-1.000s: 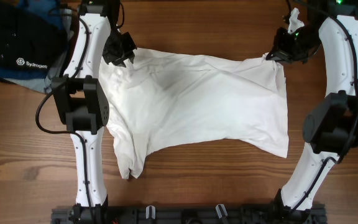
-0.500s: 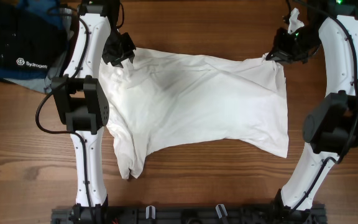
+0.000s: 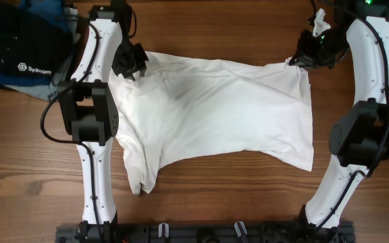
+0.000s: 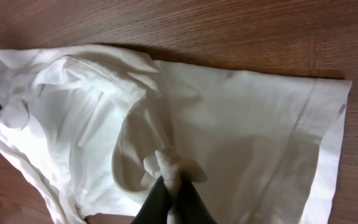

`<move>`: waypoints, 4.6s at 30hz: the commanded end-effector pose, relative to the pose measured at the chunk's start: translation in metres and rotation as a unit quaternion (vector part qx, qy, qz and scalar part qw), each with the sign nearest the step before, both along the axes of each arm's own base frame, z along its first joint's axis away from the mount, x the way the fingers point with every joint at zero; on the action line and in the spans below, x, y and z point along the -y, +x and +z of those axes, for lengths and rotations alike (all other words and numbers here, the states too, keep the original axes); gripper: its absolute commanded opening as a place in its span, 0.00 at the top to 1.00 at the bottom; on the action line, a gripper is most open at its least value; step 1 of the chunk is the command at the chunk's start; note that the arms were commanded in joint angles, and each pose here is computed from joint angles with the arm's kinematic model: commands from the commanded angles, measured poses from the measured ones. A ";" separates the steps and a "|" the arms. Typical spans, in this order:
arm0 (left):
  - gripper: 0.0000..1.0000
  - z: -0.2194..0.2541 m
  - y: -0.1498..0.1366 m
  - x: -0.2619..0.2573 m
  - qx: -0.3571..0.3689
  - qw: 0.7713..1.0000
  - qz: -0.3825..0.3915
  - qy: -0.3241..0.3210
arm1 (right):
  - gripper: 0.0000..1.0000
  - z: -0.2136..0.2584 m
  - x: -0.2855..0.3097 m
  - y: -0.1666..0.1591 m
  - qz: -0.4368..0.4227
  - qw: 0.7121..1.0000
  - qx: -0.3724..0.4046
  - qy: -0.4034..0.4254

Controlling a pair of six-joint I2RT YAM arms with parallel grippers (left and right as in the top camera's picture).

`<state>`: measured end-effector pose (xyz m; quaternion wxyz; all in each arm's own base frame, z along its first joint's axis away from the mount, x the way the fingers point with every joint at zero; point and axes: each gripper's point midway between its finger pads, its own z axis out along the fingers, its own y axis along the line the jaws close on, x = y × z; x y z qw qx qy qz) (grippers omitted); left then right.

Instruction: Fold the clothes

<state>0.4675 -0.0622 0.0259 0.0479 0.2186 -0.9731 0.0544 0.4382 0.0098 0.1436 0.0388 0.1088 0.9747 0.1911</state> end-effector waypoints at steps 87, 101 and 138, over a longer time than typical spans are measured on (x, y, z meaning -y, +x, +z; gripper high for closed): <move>0.96 0.190 0.102 -0.053 0.355 0.922 0.063 0.143 | 0.96 0.090 0.050 0.158 0.022 0.906 0.390 -0.164; 0.96 0.217 0.131 -0.090 0.423 0.890 0.057 0.162 | 0.96 0.100 0.051 0.165 0.028 0.893 0.416 -0.173; 0.90 -0.005 0.083 0.012 0.152 0.988 -0.027 -0.020 | 0.96 0.062 -0.025 0.128 0.114 0.930 0.331 -0.113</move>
